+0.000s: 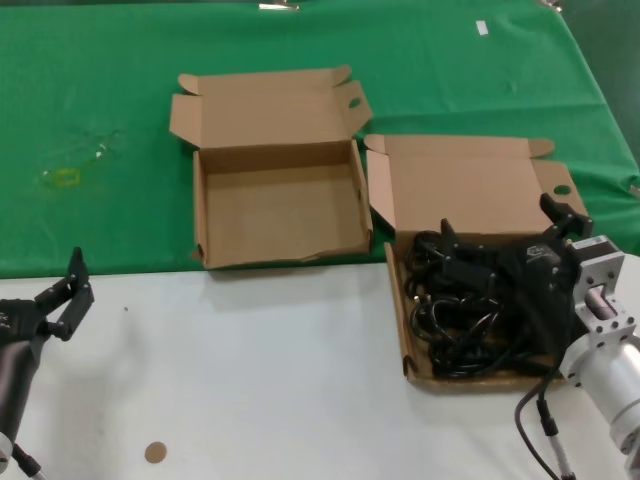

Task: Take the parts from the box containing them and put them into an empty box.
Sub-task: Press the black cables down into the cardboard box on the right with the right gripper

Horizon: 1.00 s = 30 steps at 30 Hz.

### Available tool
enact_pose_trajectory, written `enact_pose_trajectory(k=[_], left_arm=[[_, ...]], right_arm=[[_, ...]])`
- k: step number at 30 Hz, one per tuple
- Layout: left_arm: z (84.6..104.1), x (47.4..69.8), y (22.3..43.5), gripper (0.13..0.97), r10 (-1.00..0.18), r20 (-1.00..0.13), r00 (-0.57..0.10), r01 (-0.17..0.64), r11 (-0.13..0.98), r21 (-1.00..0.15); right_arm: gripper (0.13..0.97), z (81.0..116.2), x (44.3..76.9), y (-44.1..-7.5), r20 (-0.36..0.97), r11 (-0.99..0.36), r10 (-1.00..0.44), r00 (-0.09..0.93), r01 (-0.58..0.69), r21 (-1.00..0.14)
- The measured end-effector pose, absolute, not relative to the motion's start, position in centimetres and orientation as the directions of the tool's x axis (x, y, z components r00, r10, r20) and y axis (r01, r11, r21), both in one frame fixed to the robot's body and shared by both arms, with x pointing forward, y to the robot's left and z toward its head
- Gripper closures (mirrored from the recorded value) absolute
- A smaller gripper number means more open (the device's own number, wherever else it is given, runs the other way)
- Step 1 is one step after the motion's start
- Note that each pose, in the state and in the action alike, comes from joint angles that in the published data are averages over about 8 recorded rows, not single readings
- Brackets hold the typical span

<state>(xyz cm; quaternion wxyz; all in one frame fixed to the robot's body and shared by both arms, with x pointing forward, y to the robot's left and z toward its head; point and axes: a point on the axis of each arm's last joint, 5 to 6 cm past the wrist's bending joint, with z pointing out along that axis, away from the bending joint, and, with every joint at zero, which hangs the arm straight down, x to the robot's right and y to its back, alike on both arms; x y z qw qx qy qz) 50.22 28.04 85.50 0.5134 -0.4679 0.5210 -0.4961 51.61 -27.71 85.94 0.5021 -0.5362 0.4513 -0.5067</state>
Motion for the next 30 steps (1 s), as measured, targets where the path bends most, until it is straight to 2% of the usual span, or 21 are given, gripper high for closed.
enact_pose_trajectory(k=[3,11,15,23,30], left_arm=[[85.5,50.2,28.0,0.4,-0.997,-0.071,-0.035,0.022,0.07,-0.997],[85.5,50.2,28.0,0.623,-0.997,-0.071,-0.035,0.022,0.07,-0.997],[85.5,50.2,28.0,0.623,-0.997,-0.071,-0.035,0.022,0.07,-0.997],[85.5,50.2,28.0,0.806,-0.997,-0.07,-0.035,0.022,0.07,-0.997],[85.5,50.2,28.0,0.888,-0.997,-0.07,-0.035,0.022,0.07,-0.997]], right_arm=[[0.13,86.2,51.5,-27.8,0.1,-0.098,-0.99,0.103,0.025,-0.995],[0.13,87.5,51.3,-28.7,0.19,-0.188,-0.96,0.206,0.027,-0.982],[0.13,88.5,51.5,-30.0,0.253,-0.257,-0.927,0.278,0.022,-0.966],[0.13,90.7,52.1,-33.7,0.405,-0.45,-0.803,0.437,0.002,-0.893],[0.13,92.9,52.9,-36.9,0.522,-0.625,-0.642,0.562,0.012,-0.781]])
